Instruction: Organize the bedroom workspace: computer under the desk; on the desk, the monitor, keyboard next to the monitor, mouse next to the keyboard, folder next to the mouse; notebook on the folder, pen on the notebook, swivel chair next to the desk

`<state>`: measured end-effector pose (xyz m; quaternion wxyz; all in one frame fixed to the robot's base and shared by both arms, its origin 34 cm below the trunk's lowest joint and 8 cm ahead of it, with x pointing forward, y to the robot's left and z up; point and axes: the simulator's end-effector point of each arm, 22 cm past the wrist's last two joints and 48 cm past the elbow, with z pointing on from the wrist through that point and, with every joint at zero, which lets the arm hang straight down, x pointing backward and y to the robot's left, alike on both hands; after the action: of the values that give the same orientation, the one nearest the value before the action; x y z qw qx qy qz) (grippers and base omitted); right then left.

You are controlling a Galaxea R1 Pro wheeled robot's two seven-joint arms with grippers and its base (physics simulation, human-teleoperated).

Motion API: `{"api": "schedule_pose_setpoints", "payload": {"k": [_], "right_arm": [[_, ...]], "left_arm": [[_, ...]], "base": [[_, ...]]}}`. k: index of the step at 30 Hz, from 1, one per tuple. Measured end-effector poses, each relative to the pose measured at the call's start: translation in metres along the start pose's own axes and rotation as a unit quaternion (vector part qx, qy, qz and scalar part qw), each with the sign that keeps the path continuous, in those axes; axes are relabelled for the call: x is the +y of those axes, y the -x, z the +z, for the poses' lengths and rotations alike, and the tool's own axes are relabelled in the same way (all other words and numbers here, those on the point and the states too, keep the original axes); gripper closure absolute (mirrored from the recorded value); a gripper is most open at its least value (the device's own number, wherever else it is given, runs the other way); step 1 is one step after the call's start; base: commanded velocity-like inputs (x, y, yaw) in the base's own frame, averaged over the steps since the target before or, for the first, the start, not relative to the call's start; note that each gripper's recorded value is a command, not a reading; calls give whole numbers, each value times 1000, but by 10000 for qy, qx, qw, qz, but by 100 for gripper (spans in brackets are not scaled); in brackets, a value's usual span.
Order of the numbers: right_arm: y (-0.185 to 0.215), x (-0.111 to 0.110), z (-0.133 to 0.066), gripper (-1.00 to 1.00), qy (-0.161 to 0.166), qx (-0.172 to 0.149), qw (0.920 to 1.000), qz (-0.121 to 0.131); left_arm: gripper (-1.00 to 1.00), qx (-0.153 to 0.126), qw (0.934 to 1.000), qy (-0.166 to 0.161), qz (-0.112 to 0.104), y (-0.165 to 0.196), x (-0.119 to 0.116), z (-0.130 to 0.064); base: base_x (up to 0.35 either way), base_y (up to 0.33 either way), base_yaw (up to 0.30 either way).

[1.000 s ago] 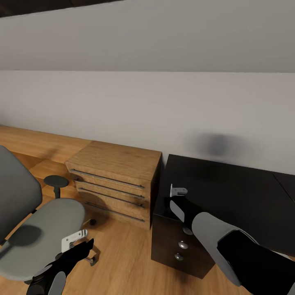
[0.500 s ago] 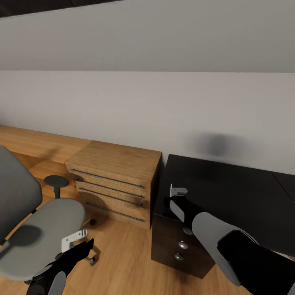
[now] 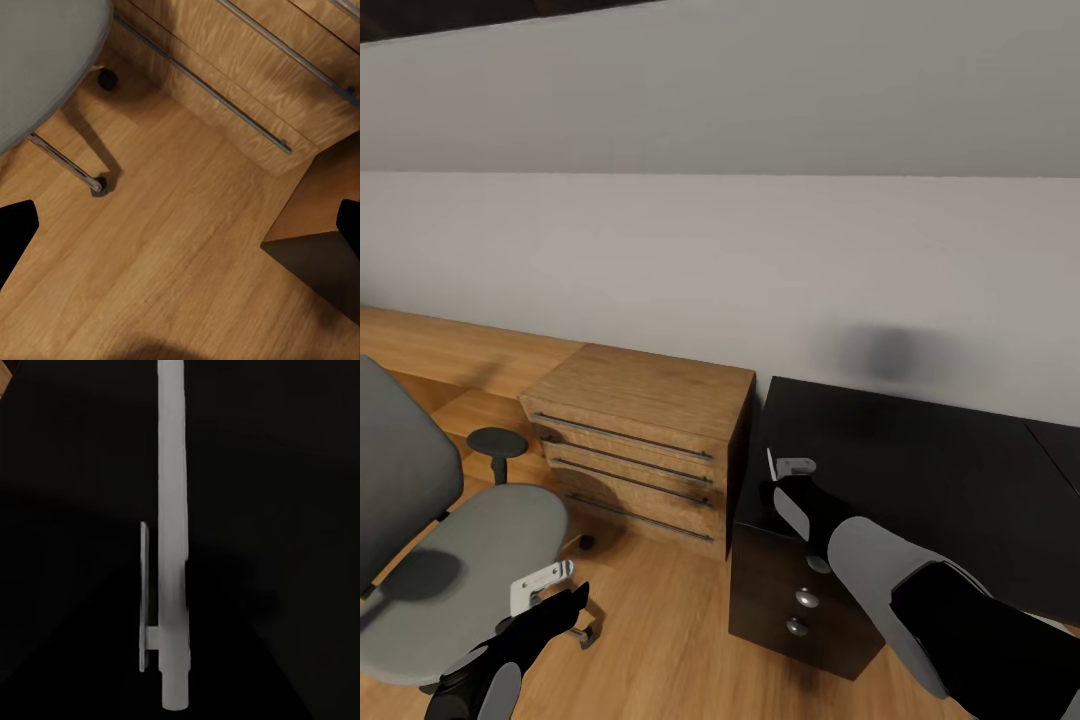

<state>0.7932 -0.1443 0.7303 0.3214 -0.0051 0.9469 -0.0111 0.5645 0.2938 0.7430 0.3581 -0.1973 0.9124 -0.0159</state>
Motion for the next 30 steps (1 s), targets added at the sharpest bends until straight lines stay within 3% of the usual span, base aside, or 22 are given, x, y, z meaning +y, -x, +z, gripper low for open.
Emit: {"api": "schedule_pose_setpoints", "payload": {"k": [13,24,30], "right_arm": [[0,0,0,100,0,1,10000,-6],[-10,-12,-9,100,-114,232,9997,16],[8,-16,-17,100,-108,100,9998,131]], "left_arm": [[-100,-6,10000,7,-6,0,1,0],[-100,28,10000,26,5,8,-1,-12],[-100,118,9999,69,29,6,0,-16]], "base": [[0,0,0],[0,0,0],[-23,0,0]]}}
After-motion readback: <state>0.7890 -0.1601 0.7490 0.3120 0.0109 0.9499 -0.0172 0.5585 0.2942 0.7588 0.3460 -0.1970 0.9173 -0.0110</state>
